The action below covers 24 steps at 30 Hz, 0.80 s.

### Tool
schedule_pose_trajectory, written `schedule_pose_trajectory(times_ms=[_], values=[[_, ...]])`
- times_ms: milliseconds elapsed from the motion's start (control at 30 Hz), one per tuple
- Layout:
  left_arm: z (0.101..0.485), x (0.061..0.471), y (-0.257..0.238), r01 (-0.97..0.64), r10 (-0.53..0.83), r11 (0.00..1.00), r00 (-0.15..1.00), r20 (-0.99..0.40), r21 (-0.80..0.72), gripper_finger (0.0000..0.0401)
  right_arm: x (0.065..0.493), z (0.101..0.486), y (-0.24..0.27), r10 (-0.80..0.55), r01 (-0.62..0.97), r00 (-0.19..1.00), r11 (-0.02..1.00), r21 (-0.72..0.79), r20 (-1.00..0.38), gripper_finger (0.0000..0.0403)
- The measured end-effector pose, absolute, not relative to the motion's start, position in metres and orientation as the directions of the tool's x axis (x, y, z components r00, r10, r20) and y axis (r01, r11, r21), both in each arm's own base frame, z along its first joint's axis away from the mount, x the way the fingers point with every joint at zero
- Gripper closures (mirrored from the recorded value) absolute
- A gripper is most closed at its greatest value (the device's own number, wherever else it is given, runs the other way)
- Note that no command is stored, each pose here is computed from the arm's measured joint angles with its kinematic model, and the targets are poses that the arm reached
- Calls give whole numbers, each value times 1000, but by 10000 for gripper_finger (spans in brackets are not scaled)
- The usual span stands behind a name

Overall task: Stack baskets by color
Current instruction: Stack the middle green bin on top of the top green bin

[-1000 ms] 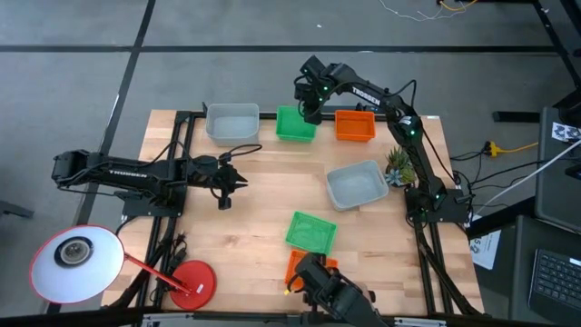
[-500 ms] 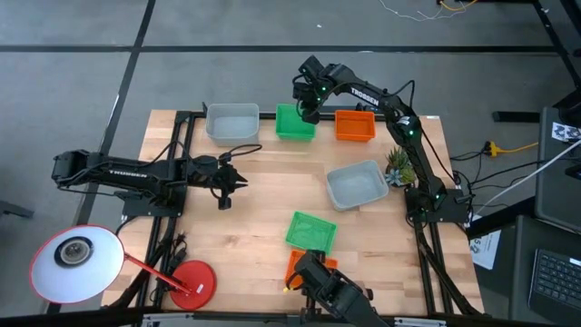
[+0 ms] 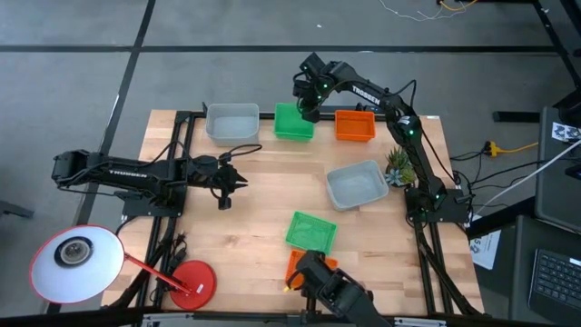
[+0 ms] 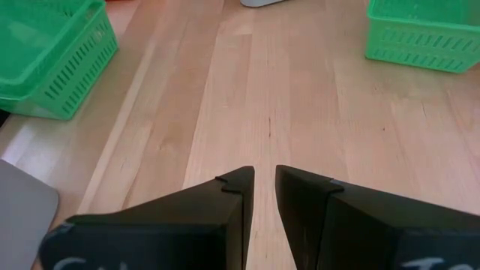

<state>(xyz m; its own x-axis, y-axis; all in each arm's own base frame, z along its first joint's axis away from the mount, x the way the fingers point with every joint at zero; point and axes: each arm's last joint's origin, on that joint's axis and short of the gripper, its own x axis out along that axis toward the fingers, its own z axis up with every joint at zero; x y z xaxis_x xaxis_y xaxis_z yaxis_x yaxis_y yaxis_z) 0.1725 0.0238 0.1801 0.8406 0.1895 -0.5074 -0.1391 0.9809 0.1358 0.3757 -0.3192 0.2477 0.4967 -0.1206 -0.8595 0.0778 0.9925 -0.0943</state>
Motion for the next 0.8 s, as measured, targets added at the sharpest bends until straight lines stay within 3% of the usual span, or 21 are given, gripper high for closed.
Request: schedule_pose_trajectory(times_ms=[200, 433, 800], values=[[180, 173, 24, -139, 189, 981, 841, -507, 136, 351, 373, 248, -320, -35, 68, 537, 998, 1, -843, 399], [180, 173, 24, -139, 189, 981, 841, -507, 136, 351, 366, 244, -321, -6, 81, 504, 996, 40, -864, 396], [180, 173, 24, -139, 189, 981, 841, -508, 135, 351, 366, 244, -320, 7, 95, 518, 993, 66, -855, 339]])
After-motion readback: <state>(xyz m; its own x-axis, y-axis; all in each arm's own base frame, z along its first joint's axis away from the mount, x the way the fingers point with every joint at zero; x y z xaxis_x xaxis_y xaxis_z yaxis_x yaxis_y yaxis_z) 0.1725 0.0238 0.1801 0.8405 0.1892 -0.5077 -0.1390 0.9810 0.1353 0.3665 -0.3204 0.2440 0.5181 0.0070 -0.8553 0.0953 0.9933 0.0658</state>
